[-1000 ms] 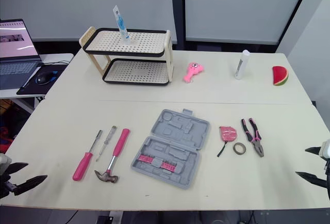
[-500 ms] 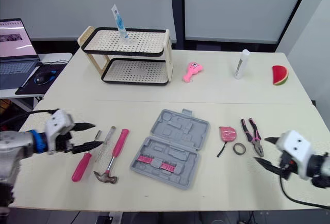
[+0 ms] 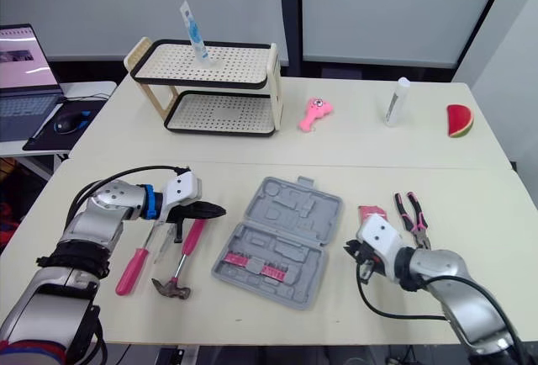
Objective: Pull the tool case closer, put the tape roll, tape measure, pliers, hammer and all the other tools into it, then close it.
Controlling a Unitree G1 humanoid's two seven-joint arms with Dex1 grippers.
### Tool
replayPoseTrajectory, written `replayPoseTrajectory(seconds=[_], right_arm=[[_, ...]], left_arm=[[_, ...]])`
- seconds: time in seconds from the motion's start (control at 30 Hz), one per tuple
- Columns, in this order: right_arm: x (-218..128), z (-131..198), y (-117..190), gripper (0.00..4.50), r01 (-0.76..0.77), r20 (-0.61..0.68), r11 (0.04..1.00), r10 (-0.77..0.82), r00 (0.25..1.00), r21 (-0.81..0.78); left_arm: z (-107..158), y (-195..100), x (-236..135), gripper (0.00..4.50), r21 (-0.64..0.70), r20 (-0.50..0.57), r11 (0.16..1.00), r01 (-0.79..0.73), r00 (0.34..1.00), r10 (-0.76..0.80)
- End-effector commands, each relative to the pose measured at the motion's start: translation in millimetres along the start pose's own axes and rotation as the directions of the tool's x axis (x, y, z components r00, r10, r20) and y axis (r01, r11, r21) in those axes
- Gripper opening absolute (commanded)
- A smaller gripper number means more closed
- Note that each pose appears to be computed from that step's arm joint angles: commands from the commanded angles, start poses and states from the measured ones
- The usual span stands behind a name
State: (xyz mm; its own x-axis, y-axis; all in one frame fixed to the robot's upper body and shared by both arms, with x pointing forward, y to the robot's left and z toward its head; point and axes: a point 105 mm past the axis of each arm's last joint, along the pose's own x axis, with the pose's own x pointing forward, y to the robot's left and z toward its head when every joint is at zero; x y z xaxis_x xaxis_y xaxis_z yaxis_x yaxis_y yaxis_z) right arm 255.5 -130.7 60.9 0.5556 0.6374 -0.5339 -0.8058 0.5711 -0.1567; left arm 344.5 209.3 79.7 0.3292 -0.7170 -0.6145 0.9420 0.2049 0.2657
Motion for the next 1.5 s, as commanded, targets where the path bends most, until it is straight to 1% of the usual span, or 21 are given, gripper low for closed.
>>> replayPoseTrajectory(seconds=[0.03, 0.2, 0.43, 0.8, 1.0, 1.33, 1.5], right_arm=[[9, 2, -2, 0.02, 0.011, -0.012, 1.000, -0.012, 1.000, -0.024], [22, 0, -2, 0.02, 0.005, -0.034, 1.000, -0.006, 0.999, -0.022], [36, 0, 0, 0.02, -0.024, -0.056, 0.999, 0.023, 0.998, -0.023], [51, 8, 9, 0.02, -0.069, -0.040, 0.997, 0.068, 0.997, -0.025], [52, 10, 10, 0.02, -0.080, -0.034, 0.996, 0.079, 0.996, -0.028], [51, 13, 13, 0.02, -0.096, -0.026, 0.995, 0.096, 0.995, -0.031], [45, 13, 14, 0.02, -0.110, -0.030, 0.993, 0.109, 0.994, -0.034]], left_arm=[[-1, 4, 5, 0.00, 0.031, -0.008, 1.000, -0.001, 1.000, 0.001], [-4, 3, 13, 0.00, 0.043, -0.015, 0.999, 0.013, 1.000, -0.013], [-3, -1, 24, 0.00, 0.052, 0.003, 0.998, 0.021, 1.000, -0.021], [-2, -7, 37, 0.00, 0.061, 0.033, 0.998, 0.014, 0.999, -0.016], [-7, -15, 44, 0.00, 0.081, 0.028, 0.996, 0.035, 0.999, -0.038], [0, -30, 49, 0.00, 0.080, 0.086, 0.993, 0.092, 0.991, -0.099], [-5, -46, 45, 0.00, 0.075, 0.064, 0.988, 0.137, 0.988, -0.142]])
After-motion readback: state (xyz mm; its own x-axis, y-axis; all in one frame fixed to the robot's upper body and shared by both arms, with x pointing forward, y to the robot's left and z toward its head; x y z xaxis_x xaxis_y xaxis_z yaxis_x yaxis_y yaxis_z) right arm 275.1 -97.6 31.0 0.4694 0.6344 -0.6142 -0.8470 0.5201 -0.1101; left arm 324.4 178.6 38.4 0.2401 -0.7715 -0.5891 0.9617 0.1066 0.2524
